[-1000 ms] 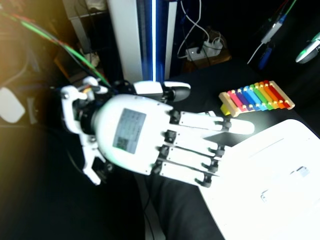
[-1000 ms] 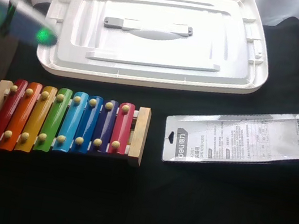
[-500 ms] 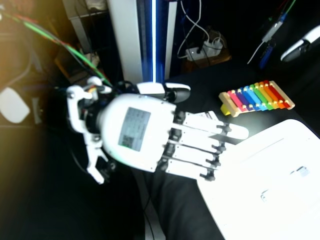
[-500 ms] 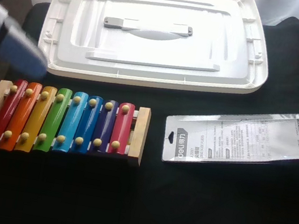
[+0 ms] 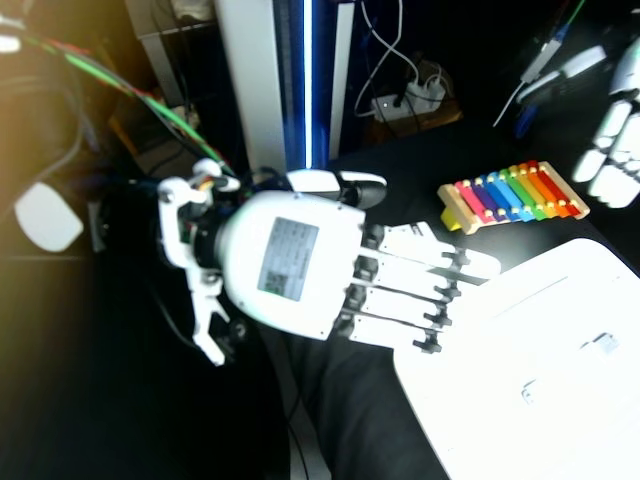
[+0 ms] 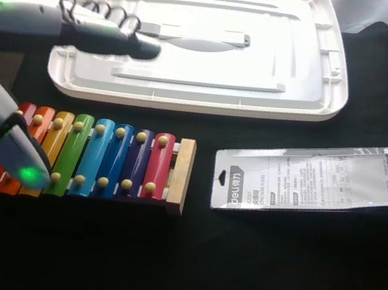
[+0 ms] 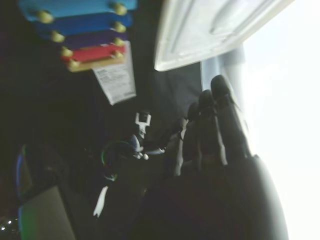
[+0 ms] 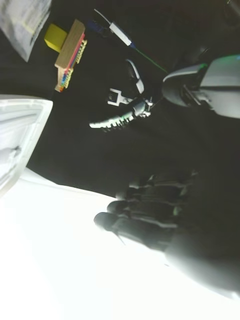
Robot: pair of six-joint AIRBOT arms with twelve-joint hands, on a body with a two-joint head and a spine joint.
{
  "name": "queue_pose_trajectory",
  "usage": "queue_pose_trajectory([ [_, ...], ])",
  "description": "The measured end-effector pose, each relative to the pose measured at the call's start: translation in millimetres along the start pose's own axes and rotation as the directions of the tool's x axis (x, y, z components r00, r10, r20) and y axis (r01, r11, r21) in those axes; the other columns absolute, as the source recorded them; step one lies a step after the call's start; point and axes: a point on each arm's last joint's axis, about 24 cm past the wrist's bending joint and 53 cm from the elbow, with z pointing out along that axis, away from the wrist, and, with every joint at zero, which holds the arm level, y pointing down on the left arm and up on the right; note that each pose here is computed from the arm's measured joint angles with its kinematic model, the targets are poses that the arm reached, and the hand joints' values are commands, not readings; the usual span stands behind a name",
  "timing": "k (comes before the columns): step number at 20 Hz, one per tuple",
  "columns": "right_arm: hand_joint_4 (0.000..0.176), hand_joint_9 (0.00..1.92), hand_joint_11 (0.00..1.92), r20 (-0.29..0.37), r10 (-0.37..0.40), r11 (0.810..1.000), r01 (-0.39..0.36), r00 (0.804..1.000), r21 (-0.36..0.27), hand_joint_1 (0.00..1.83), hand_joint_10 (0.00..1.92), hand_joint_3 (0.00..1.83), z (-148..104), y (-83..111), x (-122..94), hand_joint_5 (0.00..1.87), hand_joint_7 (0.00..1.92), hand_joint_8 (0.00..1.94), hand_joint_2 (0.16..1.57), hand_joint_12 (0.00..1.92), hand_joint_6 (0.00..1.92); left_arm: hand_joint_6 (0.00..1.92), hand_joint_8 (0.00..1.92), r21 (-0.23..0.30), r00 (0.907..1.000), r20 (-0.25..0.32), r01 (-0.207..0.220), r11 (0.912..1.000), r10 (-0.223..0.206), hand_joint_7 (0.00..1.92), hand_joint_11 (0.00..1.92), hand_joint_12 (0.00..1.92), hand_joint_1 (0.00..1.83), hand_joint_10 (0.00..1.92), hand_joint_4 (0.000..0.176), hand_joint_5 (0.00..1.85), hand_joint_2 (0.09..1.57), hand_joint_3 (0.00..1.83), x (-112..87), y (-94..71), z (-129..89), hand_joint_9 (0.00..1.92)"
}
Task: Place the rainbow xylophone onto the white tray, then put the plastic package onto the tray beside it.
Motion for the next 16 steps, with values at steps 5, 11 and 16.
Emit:
queue_pose_trajectory([
  [5, 0.0, 0.22, 0.21, -0.011, 0.001, 1.0, -0.001, 1.0, -0.001, 0.64, 0.01, 0.0, 3, -2.2, 5, 0.2, 0.26, 0.0, 0.89, 0.11, 0.0, 0.0, 0.01, 0.003, 0.9974, -0.067, 0.026, 0.9996, -0.026, 0.07, 0.12, 0.0, 0.66, 0.0, 0.0, 0.0, 0.65, 0.0, 26.7, 5.1, 16, 0.09],
  [11, 0.01, 0.26, 0.25, -0.021, 0.0, 1.0, 0.0, 1.0, -0.004, 0.68, 0.01, 0.0, 4, -2.4, 9, 0.22, 0.28, 0.01, 0.87, 0.12, 0.0, 0.0, 0.0, -0.017, 0.9926, -0.111, 0.047, 0.9987, -0.049, 0.05, 0.09, 0.0, 0.6, 0.0, 0.0, 0.0, 0.63, 0.0, 47.5, 17.6, 36, 0.06],
  [16, 0.019, 0.27, 0.26, -0.023, -0.001, 1.0, 0.001, 1.0, -0.003, 0.68, 0.01, 0.0, 4, -2.6, 10, 0.22, 0.28, 0.01, 0.84, 0.12, 0.0, 0.0, 0.01, -0.037, 0.9882, -0.138, 0.062, 0.9974, -0.066, 0.07, 0.12, 0.02, 0.63, 0.01, 0.0, 0.0, 0.59, 0.0, 62.0, 27.0, 45, 0.09],
])
